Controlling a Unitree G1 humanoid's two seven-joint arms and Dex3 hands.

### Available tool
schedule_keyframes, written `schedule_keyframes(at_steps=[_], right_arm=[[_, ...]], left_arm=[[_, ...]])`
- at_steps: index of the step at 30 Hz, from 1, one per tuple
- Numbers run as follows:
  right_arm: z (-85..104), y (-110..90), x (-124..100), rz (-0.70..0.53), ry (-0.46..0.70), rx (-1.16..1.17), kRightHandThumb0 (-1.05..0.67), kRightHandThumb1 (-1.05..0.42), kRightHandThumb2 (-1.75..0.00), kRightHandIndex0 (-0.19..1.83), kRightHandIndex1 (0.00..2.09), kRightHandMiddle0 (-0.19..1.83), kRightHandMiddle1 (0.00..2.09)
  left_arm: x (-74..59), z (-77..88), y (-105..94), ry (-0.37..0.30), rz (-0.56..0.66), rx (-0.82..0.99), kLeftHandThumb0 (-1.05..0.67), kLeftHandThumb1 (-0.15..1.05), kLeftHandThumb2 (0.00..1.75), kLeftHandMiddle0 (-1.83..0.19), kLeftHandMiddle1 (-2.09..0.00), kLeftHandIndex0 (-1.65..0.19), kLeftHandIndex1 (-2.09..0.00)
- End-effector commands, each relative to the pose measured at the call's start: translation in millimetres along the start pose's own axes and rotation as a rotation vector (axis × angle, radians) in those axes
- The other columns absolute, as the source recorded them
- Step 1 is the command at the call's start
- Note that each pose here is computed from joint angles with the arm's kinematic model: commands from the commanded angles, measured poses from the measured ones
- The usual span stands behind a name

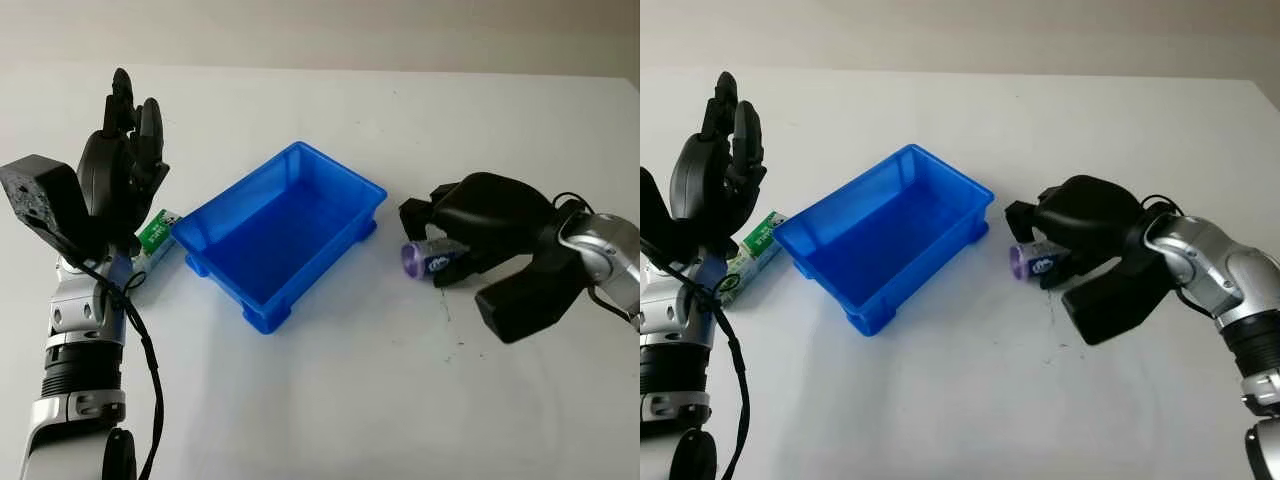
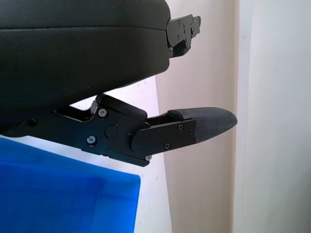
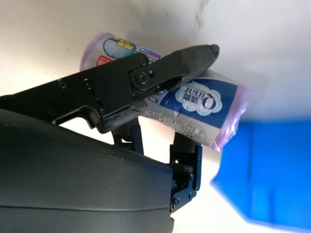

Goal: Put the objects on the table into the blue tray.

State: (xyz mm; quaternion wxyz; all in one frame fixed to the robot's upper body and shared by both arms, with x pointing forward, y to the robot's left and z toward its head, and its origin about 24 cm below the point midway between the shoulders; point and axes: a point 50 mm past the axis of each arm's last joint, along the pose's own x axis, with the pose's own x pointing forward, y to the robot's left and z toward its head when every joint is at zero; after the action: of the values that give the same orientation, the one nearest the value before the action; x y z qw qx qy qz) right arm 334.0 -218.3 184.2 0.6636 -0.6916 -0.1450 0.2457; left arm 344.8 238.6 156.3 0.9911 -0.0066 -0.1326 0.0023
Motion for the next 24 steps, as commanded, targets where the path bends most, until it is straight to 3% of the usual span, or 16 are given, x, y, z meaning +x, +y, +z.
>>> schedule_keyframes(at_steps=[1, 9, 16, 19, 24], right_arm=[[9.5, -30, 0, -0.086, -0.029, 0.047, -0.49, -1.05, -0.12, 0.91, 2.09, 0.74, 2.09], [44.5, -82, -1, -0.124, -0.144, 0.144, -0.40, -0.99, -0.05, 0.96, 2.09, 0.82, 2.09], [54.6, -112, 3, -0.224, -0.182, 0.165, -0.38, -0.96, -0.05, 1.02, 2.09, 0.88, 2.09], [57.4, -115, 13, -0.258, -0.202, 0.193, -0.35, -0.97, -0.05, 1.03, 2.09, 0.88, 2.09], [69.4, -103, 46, -0.279, -0.240, 0.193, -0.41, -1.03, -0.07, 1.07, 2.09, 0.90, 2.09]], left_arm=[[3.8, 8.2, 0.6, -0.028, 0.000, -0.002, -0.74, 1.05, 0.58, 0.19, 0.00, 0.19, 0.00], [4.5, 8.3, -0.4, -0.026, 0.003, 0.003, -0.74, 1.05, 0.59, 0.19, 0.00, 0.19, 0.00], [2.8, 7.2, -0.8, -0.028, 0.010, 0.000, -0.74, 1.05, 0.59, 0.19, -0.01, 0.19, 0.00], [2.8, 6.7, -1.2, -0.026, 0.014, -0.003, -0.75, 1.05, 0.59, 0.19, -0.01, 0.19, 0.00], [2.5, 5.5, -3.2, -0.022, 0.009, -0.010, -0.74, 1.05, 0.59, 0.19, 0.00, 0.19, 0.00]])
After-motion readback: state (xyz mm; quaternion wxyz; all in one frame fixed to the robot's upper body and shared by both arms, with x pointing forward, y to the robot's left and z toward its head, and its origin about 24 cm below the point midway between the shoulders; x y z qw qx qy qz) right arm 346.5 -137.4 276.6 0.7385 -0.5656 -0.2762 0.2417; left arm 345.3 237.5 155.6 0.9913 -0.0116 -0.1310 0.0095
